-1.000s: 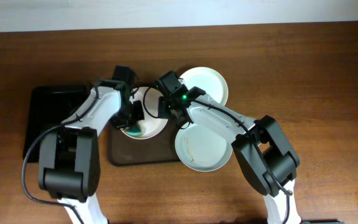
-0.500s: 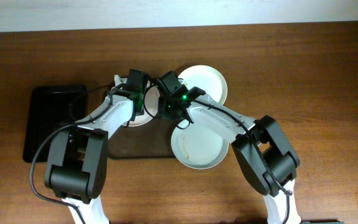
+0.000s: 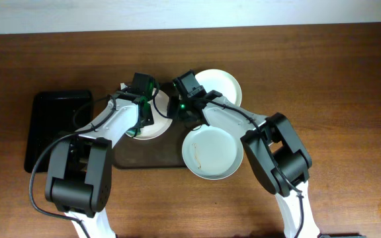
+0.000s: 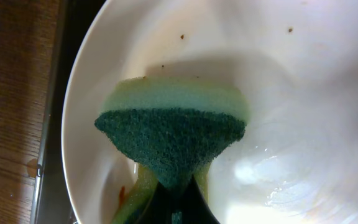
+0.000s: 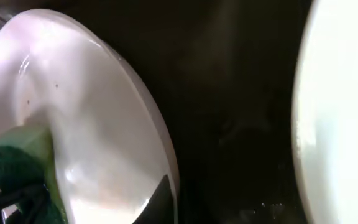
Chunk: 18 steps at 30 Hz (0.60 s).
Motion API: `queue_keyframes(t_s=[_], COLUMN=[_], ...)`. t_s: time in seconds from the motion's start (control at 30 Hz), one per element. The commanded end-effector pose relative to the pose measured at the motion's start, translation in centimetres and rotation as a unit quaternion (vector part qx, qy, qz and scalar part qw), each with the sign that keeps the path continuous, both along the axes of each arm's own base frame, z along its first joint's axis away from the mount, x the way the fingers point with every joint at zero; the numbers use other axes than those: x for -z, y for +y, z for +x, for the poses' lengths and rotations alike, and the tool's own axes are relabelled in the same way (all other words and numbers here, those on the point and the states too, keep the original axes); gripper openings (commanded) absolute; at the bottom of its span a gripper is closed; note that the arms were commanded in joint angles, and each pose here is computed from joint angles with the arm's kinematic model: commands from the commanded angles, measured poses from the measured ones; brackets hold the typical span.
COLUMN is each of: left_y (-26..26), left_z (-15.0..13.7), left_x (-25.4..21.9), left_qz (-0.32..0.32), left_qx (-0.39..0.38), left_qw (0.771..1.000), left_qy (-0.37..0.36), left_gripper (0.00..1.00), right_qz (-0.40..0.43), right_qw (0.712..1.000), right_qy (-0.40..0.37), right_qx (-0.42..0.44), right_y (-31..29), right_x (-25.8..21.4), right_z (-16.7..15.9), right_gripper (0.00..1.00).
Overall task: Clean dirty plates on tray and stack at the side
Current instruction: 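Scrub the held plate with the sponge in the left gripper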
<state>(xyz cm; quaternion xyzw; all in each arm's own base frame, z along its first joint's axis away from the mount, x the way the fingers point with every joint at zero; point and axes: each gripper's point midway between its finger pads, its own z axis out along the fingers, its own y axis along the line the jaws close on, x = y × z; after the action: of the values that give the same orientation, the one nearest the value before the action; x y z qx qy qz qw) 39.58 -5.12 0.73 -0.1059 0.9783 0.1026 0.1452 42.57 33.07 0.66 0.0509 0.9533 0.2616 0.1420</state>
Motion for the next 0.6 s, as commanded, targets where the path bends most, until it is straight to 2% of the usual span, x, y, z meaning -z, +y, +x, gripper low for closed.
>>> queue_keyframes(t_s=[0.0, 0.07, 0.13, 0.27, 0.4, 0.5, 0.57], left_y=[-1.0, 1.3, 3.1, 2.7, 5.3, 4.7, 3.3], left_z=[-2.7, -2.0, 0.0, 1.7, 0.7, 3.1, 3.7], left_x=[3.0, 2.3, 1.1, 0.7, -0.8, -2.2, -1.7], left_qz=[-0.030, 0.041, 0.097, 0.086, 0.172, 0.155, 0.110], left_qx=[0.000, -0.011, -0.025, -0.029, -0.041, -0.052, -0.042], left_qw=[0.998, 0.998, 0.995, 0.994, 0.983, 0.981, 0.988], left_qy=[0.060, 0.037, -0.017, -0.055, -0.047, -0.101, -0.104], left_gripper=[0.01, 0.01, 0.01, 0.00, 0.00, 0.01, 0.01], right_qz=[-0.008, -0.008, -0.005, -0.003, -0.004, -0.003, -0.006], right_qw=[0.999, 0.999, 0.999, 0.998, 0.998, 0.998, 0.998], right_qy=[0.040, 0.045, 0.047, 0.053, 0.054, 0.056, 0.060], right_qx=[0.015, 0.018, 0.018, 0.015, 0.015, 0.014, 0.015], right_y=[-0.6, -1.0, -1.1, -1.0, -1.0, -1.0, -1.2], right_x=[2.2, 2.2, 2.2, 2.2, 2.2, 2.3, 2.4], right_z=[-0.9, -0.9, -0.8, -1.1, -1.1, -1.2, -1.4], right_gripper=[0.04, 0.04, 0.04, 0.04, 0.04, 0.04, 0.04])
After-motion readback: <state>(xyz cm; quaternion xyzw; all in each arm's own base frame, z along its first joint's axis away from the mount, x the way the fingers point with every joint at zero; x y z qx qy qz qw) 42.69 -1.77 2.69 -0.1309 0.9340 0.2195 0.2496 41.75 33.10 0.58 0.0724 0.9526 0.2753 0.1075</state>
